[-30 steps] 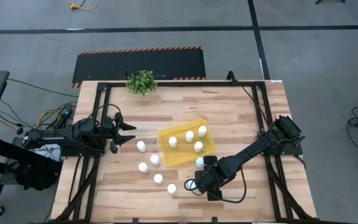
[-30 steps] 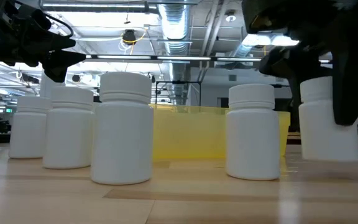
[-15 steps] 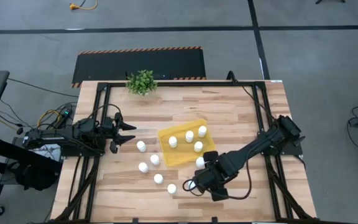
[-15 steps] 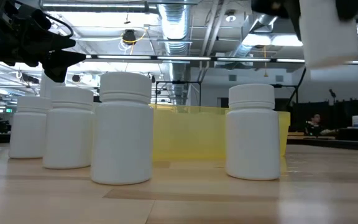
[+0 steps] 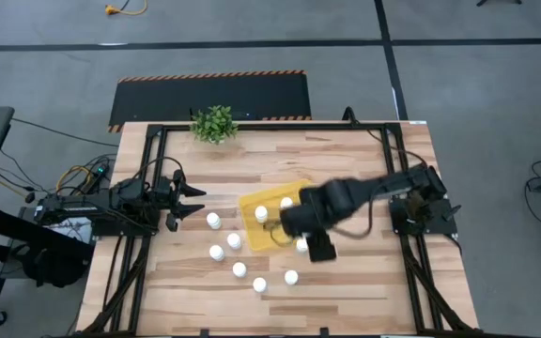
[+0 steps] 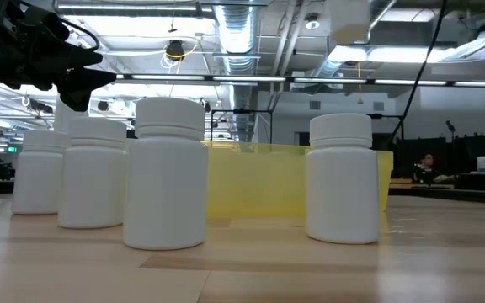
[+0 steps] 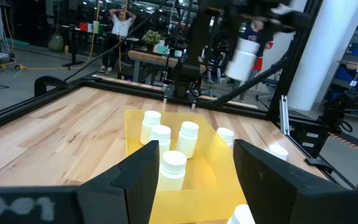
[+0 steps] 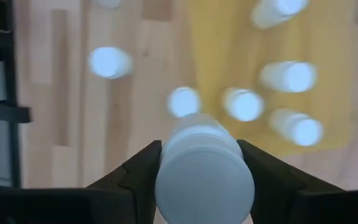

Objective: Pick and place pill bottles into a basket
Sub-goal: Put the white pill bottle into the yellow bin

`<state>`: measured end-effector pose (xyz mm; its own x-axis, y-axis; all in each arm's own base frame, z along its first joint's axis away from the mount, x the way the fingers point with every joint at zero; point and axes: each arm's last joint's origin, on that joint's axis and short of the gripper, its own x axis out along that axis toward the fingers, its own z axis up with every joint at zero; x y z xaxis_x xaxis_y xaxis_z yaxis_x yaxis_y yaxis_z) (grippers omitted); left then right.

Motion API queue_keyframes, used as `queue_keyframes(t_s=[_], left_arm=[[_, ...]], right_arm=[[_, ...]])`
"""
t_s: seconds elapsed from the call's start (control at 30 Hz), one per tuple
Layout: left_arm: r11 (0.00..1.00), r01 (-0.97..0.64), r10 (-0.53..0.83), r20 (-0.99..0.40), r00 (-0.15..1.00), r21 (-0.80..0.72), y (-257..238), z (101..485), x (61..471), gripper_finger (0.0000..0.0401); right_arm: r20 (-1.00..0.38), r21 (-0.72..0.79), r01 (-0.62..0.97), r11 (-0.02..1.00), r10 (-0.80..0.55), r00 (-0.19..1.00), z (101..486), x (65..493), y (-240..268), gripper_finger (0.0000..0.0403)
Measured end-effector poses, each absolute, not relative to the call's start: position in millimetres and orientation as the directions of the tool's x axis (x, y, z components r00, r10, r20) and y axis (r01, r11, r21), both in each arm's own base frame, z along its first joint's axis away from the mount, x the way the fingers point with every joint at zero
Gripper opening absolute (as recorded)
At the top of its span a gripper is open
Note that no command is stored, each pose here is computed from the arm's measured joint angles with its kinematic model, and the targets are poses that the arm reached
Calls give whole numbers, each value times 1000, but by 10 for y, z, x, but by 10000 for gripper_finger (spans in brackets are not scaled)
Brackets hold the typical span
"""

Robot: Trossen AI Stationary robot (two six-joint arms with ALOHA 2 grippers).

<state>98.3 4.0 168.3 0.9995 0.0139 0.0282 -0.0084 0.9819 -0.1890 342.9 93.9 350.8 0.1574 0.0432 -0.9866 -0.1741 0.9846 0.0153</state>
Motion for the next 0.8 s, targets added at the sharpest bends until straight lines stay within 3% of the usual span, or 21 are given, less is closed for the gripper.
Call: queue_keyframes(t_s=[0.43,0.8], left_arm=[[982,-8,14,28,1000,-189,40,1683,983,194],[982,-8,14,28,1000,-189,40,1683,984,195]], right_arm=[[-972,-56,-132,990,-24,232,3607,3571,-343,179],[-954,-14,-125,992,24,298,3443,3752,-782,185]])
